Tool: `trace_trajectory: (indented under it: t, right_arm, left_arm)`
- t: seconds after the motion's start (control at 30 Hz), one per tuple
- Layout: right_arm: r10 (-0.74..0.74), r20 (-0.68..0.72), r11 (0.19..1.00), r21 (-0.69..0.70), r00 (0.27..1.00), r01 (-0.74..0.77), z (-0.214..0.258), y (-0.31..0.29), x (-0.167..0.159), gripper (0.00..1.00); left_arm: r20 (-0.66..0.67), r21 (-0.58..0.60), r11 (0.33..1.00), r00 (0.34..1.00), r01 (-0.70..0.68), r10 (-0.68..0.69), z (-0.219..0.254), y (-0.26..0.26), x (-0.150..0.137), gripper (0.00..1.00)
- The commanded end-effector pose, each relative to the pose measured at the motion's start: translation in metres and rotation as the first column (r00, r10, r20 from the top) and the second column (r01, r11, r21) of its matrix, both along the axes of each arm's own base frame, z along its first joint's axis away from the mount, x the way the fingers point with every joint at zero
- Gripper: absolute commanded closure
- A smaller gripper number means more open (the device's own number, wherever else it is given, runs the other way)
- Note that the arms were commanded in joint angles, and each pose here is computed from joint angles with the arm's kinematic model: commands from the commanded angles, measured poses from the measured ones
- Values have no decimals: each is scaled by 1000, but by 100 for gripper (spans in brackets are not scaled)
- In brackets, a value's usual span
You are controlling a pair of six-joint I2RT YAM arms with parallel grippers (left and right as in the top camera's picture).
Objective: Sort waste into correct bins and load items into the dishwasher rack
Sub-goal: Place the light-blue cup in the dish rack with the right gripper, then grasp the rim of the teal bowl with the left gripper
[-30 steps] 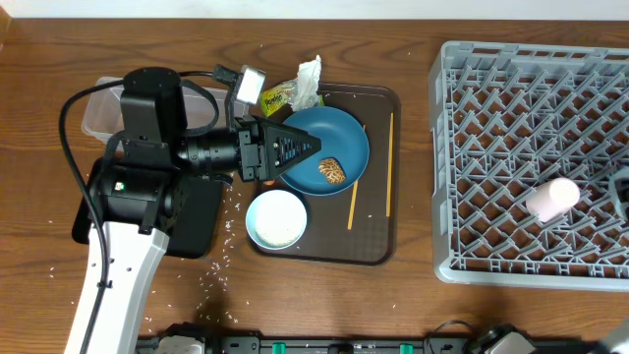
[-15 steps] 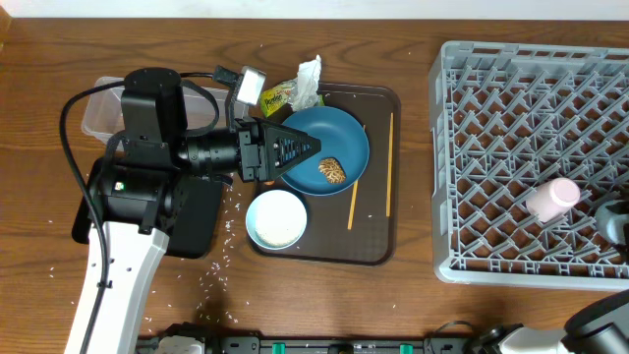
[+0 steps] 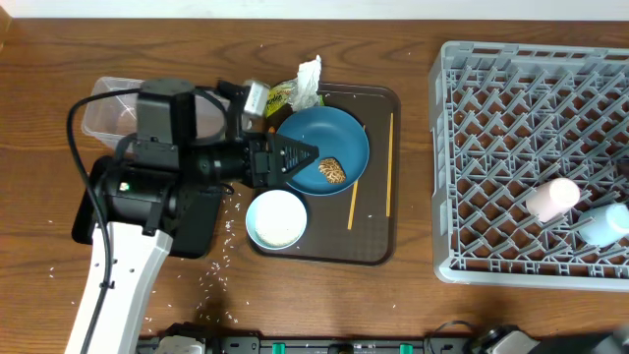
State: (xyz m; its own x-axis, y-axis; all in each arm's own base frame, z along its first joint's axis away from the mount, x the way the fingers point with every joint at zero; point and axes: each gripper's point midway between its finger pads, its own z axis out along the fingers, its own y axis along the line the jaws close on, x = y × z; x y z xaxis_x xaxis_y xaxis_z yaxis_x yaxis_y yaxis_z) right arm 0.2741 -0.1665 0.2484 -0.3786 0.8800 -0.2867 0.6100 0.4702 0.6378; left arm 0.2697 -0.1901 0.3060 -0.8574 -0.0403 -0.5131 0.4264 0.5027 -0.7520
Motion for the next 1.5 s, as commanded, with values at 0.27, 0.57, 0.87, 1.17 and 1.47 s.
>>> trace_trajectory:
  t: [0.27,0.57,0.87,1.17,1.47]
  right_arm:
    - [561,116,800,-331,819,-501,60,150,27,20]
    - [705,31,668,-366,709,-648,44,201,32,19]
    - [756,23,623,-333,654,-708,35,223,36,1]
    - [784,-5,592,-296,621,-750,22,236,40,1]
    - [799,-10,573,-290,601,-767,20,244,38,4]
  left_arm:
    - [87,601,734,939,-316,333,-86,73,24,32]
    - [-116,718,681,939,-146,324,-144,75,7,32]
    - [-98,710,686,941,-161,323,-160,67,32,32]
    - [-125,722,683,950,-111,287,-190,47,47,33]
    - [-17,813,554,943,-181,334,-208,63,68,33]
